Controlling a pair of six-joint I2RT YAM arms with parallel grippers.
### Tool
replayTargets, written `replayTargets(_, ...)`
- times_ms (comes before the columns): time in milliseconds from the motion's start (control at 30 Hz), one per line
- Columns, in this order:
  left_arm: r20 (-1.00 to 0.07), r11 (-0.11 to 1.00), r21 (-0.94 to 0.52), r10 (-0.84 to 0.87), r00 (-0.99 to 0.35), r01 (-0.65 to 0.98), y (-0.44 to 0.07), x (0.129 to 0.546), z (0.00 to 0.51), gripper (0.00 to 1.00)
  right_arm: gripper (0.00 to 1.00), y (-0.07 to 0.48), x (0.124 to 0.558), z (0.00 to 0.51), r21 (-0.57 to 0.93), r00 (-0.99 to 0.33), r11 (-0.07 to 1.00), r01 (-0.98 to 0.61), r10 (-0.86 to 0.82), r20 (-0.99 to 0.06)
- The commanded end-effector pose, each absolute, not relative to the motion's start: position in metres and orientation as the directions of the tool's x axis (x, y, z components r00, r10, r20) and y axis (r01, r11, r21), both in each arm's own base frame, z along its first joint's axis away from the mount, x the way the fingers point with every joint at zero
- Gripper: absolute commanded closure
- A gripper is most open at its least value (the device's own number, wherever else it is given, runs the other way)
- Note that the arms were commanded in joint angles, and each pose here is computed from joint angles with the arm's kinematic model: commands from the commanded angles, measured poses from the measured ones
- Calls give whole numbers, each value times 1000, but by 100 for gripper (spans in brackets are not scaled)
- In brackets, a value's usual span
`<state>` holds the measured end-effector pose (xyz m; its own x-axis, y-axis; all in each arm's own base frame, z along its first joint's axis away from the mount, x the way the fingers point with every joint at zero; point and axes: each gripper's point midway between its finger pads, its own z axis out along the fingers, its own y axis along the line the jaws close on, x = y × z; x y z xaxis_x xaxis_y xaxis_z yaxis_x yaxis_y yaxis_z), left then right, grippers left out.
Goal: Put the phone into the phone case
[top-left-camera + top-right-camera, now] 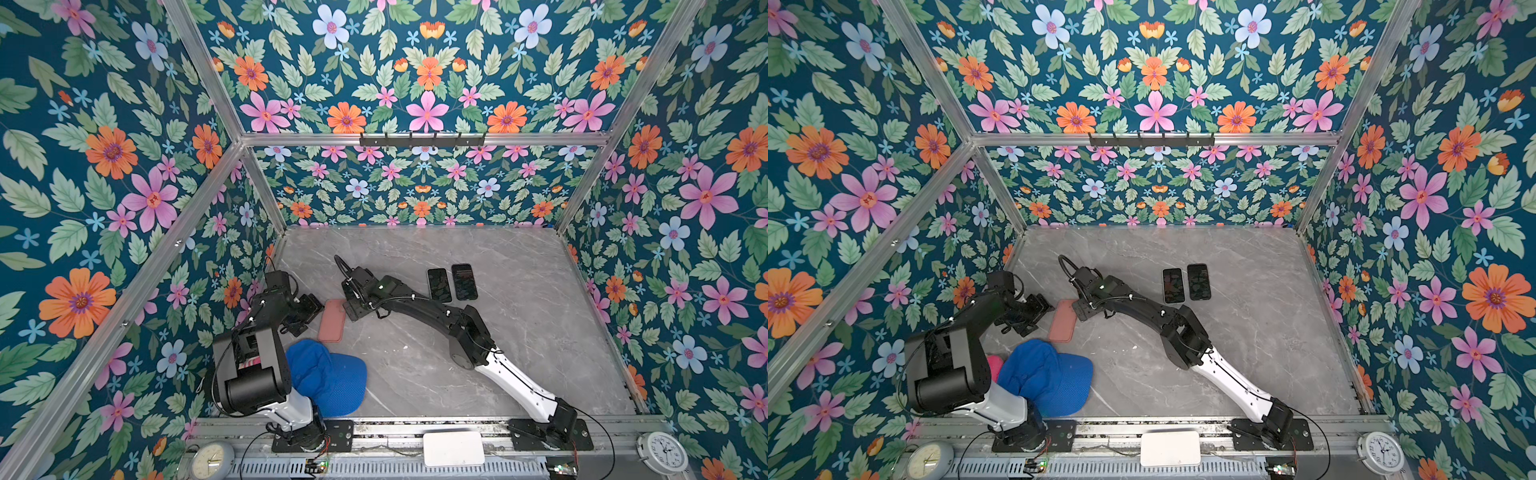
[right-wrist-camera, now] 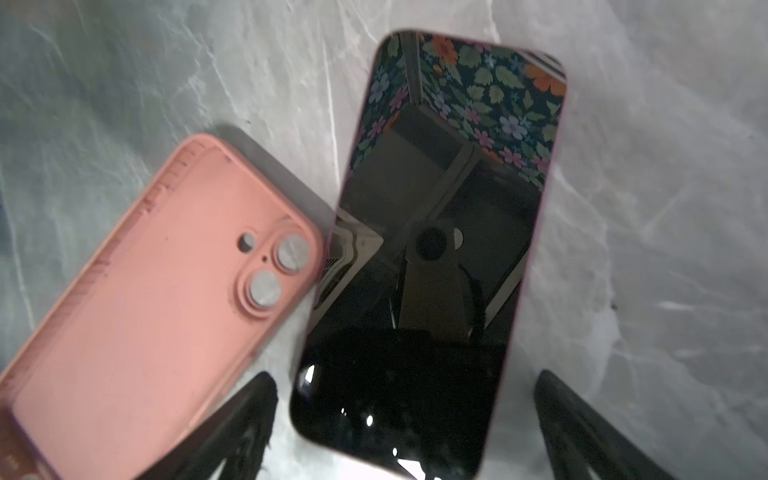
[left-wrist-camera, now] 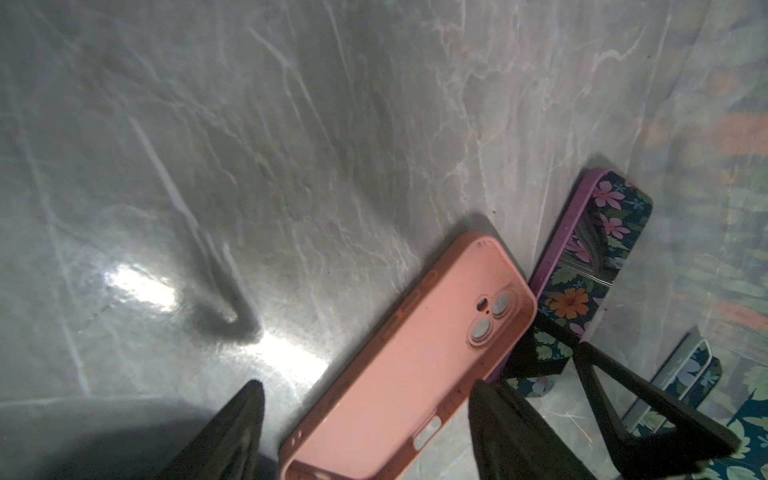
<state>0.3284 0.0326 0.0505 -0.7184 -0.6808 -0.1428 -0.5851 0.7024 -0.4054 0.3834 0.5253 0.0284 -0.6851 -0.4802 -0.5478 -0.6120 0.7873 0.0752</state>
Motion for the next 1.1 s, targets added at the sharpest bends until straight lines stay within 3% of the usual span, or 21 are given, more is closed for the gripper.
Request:
replayTargets(0, -139, 698, -406, -685, -715, -590, 33, 328, 50, 21, 8, 508, 371, -6, 41, -734, 809, -586, -509, -448)
replayTargets(367, -104, 691, -392, -689, -718, -607, 30, 319, 36, 25, 25, 494, 373, 1, 6, -758, 843, -538, -480, -441)
replayTargets(800, -61, 698, -418, -660, -749, -581, 5, 321, 26, 46, 32, 470, 367, 33, 4, -772, 859, -512, -458, -441)
replayTargets(1067, -58, 720, -428, -625, -778, -546, -18, 319, 30, 49, 34, 444, 358, 44, 0, -779, 867, -498, -448, -438)
